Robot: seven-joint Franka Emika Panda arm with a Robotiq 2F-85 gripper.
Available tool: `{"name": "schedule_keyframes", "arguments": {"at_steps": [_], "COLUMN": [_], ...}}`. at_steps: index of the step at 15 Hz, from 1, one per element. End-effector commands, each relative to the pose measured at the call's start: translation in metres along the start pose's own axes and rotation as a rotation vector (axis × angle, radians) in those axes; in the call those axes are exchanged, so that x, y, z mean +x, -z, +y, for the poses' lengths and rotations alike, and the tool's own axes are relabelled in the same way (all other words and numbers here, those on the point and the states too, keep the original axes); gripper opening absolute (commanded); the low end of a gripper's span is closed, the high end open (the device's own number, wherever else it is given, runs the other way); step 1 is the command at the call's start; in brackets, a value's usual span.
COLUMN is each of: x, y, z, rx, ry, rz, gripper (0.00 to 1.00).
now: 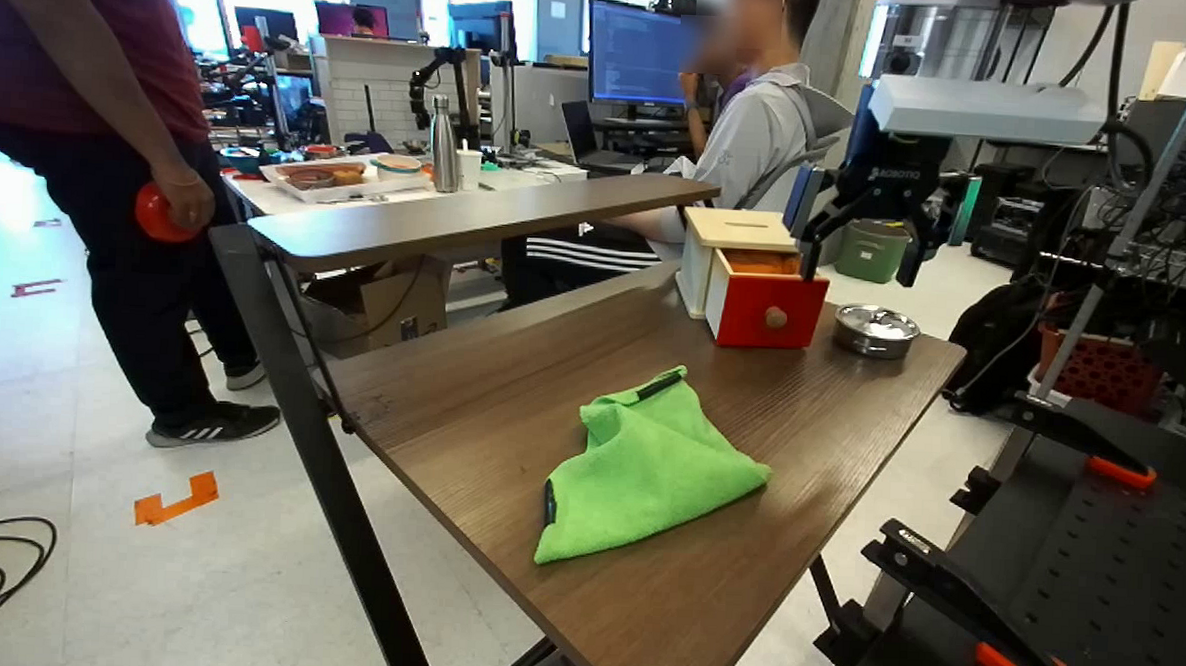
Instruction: Close the red drawer
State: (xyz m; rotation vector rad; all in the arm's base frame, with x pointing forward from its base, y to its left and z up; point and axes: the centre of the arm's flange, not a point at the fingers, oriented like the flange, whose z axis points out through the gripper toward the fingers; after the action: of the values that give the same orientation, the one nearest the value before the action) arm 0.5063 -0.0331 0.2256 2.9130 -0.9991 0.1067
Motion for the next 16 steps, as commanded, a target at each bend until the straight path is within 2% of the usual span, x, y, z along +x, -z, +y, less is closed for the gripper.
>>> {"name": "schedule_keyframes", "arguments": {"at_steps": [1,7,16], "x": [0.02,0.04,0.065], "y": [-0.019,-0.033,-0.048], "z": [-0.029,-0.049,-0.053], "rx": [-0.002,-0.015,-0.037], "ry": [0.017,0.041,0.034], "rz": [0.031,0.073,0.114], "gripper": [1.0,1.0,1.0]}}
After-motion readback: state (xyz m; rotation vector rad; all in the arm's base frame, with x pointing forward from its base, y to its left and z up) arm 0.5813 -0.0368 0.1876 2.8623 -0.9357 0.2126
